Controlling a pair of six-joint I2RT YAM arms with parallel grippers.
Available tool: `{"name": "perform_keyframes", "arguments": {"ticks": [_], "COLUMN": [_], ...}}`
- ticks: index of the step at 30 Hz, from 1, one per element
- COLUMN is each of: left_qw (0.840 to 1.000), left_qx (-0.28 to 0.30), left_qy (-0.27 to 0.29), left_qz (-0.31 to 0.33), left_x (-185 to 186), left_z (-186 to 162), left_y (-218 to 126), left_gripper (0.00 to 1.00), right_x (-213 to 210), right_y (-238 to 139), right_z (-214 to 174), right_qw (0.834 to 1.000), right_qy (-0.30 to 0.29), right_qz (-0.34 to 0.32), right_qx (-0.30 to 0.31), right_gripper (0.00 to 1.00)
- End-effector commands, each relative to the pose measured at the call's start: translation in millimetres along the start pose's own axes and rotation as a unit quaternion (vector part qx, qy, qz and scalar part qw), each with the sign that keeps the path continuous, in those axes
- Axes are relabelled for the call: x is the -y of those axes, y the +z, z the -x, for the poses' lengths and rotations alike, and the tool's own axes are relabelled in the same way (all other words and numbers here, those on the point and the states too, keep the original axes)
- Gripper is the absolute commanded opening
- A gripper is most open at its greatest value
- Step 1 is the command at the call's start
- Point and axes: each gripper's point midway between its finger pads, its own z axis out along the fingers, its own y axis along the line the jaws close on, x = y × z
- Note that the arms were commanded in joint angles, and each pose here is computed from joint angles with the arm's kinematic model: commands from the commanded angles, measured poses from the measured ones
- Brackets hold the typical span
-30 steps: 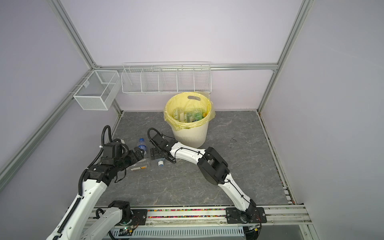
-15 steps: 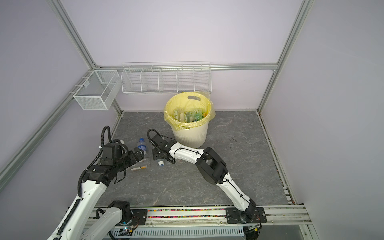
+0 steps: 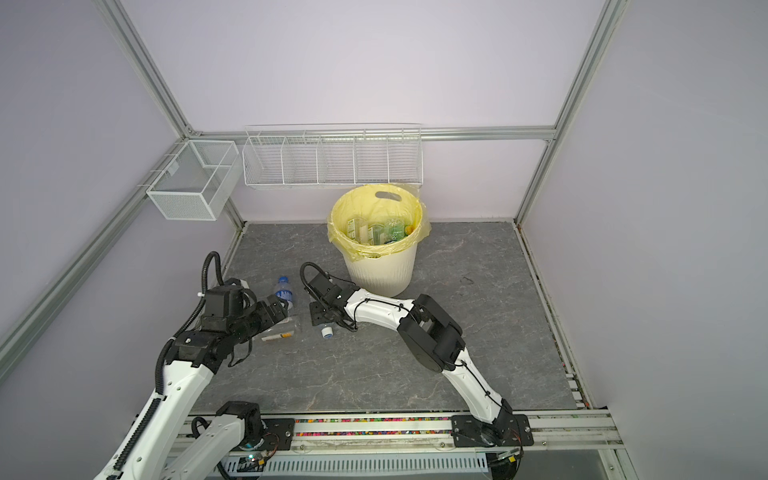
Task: Throw the plastic bottles in the bin
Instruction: 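Lift the blue-label bottle with the right gripper and carry it toward the bin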
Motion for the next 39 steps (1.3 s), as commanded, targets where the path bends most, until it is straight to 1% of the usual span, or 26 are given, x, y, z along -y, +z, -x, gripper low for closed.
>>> {"name": "perform_keyframes", "arguments": {"ticks": [1, 5, 10, 13, 15, 18, 20, 24, 27, 34, 39], "left_qw": [1.0, 1.0, 1.0, 0.999, 0.999, 0.998, 0.997, 0.997, 0.997, 0.996, 0.994], "left_qx": [-0.004, -0.01, -0.014, -0.026, -0.034, -0.047, -0.045, -0.016, -0.01, -0.029, -0.044], "left_qy": [-0.008, -0.014, -0.027, -0.029, -0.04, -0.037, -0.032, -0.046, -0.056, -0.071, -0.08], "left_qz": [0.011, 0.009, 0.002, -0.014, -0.013, -0.034, -0.051, -0.053, -0.051, -0.048, -0.051], "left_x": [-7.0, -7.9, -10.5, -6.5, -7.1, 0.2, 5.6, 2.1, 0.5, 0.6, 1.6], "left_z": [-4.6, -9.0, -17.2, -23.3, -26.7, -30.7, -30.9, -26.6, -25.8, -30.7, -36.1], "left_y": [-0.3, 0.9, 4.0, 7.2, 7.9, 6.8, 4.1, -2.0, -3.4, 3.7, 7.7], "left_gripper": [0.99, 0.99, 0.99, 0.99, 0.99, 0.99, 0.99, 0.99, 0.99, 0.99, 0.99], "right_x": [-11.1, -1.3, 5.8, 11.2, 15.7, 23.8, 28.5, 40.9, 52.5, 72.1, 94.6], "right_y": [-24.3, -45.1, -67.6, -80.0, -89.3, -100.7, -107.4, -125.0, -139.2, -164.4, -187.2], "right_z": [-0.1, -7.7, -17.0, -24.3, -28.9, -35.5, -39.6, -45.6, -49.1, -59.0, -59.7], "right_qw": [1.0, 1.0, 0.999, 0.999, 0.999, 0.999, 0.999, 0.998, 0.997, 0.995, 0.991], "right_qy": [-0.001, -0.006, -0.008, -0.012, -0.01, -0.007, -0.006, -0.008, -0.008, -0.005, 0.006], "right_qz": [0.019, -0.001, 0.001, -0.005, -0.007, -0.01, -0.012, -0.024, -0.038, -0.054, -0.091], "right_qx": [0.013, 0.03, 0.035, 0.038, 0.044, 0.048, 0.049, 0.056, 0.066, 0.08, 0.099], "right_gripper": [0.56, 0.56, 0.56, 0.57, 0.57, 0.57, 0.57, 0.57, 0.58, 0.59, 0.61]}}
